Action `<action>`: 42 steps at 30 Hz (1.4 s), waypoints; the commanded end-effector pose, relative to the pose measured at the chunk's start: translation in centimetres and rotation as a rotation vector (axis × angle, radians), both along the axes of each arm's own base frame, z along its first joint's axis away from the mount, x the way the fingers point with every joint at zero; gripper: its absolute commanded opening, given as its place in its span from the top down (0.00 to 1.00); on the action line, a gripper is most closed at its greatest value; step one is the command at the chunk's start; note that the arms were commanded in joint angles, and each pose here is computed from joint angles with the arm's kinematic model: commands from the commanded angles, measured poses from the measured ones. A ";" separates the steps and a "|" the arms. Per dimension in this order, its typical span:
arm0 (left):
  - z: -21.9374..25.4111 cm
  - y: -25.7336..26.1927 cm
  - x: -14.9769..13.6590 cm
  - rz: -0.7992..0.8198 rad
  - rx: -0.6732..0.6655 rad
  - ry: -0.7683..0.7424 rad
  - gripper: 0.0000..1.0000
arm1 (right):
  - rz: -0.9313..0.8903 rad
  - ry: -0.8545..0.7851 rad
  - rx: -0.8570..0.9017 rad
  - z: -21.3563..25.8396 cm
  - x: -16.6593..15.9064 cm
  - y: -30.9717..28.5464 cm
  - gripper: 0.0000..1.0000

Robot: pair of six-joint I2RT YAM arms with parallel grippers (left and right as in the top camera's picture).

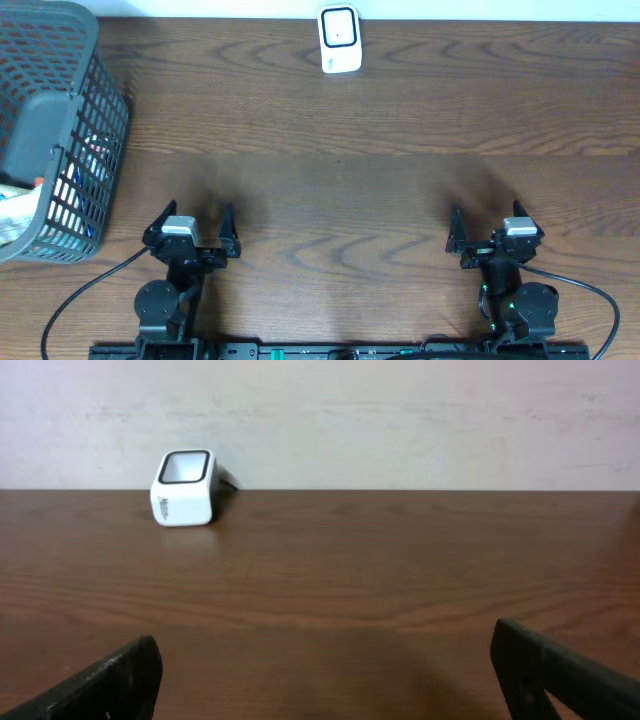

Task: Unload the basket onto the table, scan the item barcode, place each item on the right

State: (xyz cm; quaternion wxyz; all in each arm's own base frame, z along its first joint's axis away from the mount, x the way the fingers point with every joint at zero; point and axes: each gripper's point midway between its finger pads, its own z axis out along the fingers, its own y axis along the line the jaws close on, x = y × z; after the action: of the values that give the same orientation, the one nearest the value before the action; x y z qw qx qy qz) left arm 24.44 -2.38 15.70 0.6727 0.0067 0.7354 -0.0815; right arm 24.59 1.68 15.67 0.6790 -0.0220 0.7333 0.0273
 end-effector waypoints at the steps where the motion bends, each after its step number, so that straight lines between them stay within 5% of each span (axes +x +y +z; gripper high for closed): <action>1: 0.6 -2.4 -0.4 -0.138 -0.035 -0.028 0.02 | 0.008 0.000 -0.011 -0.1 0.0 0.2 0.01; 6: 8.0 -5.4 -2.4 -0.337 -0.035 -0.334 0.02 | 0.008 0.000 -0.011 -0.1 0.0 0.2 0.01; 19: 24.3 -3.3 -7.5 -0.247 -0.109 -0.705 0.02 | 0.008 0.000 -0.011 -0.1 0.0 0.2 0.01; 24: 30.2 -3.3 -5.9 -0.225 -0.090 -0.560 0.02 | 0.008 0.000 -0.011 -0.1 0.0 0.2 0.01; 30: 31.5 -9.4 -5.2 -0.613 -0.004 -0.269 0.03 | 0.008 0.000 -0.011 -0.1 0.0 0.2 0.01; 42: 38.3 -8.6 0.3 -0.556 -0.018 -0.334 0.02 | 0.008 0.000 -0.011 0.0 0.0 0.2 0.01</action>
State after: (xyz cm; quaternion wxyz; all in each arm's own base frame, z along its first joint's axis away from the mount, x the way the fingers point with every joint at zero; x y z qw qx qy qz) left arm 23.97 -11.55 50.48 0.7183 0.2256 0.5956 -0.2799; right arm 24.59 1.68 15.68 0.6791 -0.0220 0.7332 0.0273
